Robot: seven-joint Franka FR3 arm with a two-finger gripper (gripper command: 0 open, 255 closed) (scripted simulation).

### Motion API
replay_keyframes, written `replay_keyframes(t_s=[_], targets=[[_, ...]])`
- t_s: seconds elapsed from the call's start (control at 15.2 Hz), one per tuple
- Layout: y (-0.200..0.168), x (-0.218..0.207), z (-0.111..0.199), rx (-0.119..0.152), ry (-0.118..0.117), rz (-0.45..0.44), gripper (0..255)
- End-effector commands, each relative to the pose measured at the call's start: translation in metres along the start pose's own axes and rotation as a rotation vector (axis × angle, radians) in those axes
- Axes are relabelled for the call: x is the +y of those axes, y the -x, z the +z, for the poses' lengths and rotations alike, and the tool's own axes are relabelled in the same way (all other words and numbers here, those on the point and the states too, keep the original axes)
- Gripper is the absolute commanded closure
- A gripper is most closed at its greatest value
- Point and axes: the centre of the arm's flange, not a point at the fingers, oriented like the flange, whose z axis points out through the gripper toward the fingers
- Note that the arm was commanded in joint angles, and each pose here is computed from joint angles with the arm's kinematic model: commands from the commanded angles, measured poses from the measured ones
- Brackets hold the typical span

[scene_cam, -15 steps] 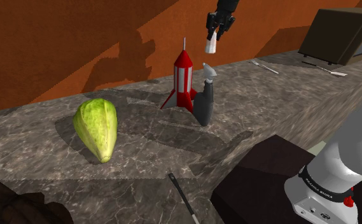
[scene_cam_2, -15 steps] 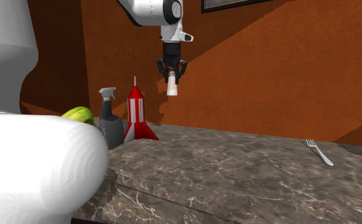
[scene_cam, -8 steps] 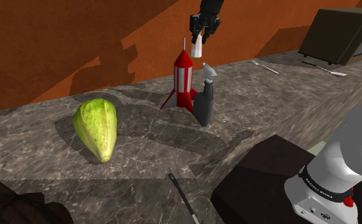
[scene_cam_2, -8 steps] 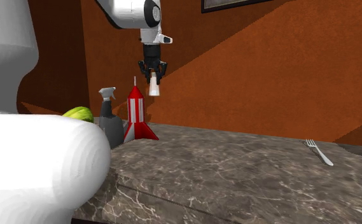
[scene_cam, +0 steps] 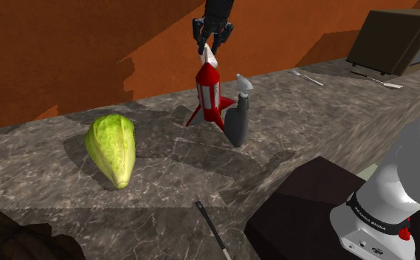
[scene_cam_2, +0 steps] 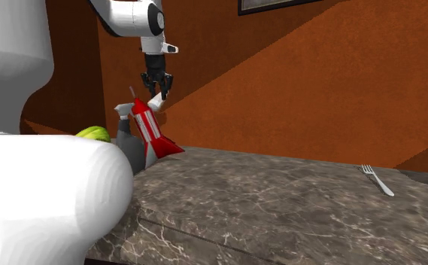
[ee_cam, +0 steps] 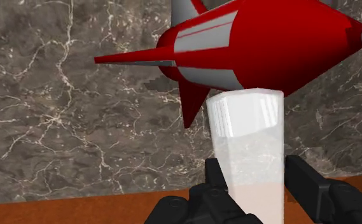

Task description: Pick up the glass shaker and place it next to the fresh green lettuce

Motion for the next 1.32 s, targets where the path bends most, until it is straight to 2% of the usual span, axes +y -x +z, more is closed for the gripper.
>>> replay_keyframes(t_s=[0.0, 0.79, 1.25], targets=[[0.004, -0.028, 0.003, -0.001, 0.0, 0.001, 255], [0.019, -0.181, 0.018, -0.001, 0.0, 0.001, 255], [0.028, -0.177, 0.054, -0.001, 0.0, 0.001, 255]])
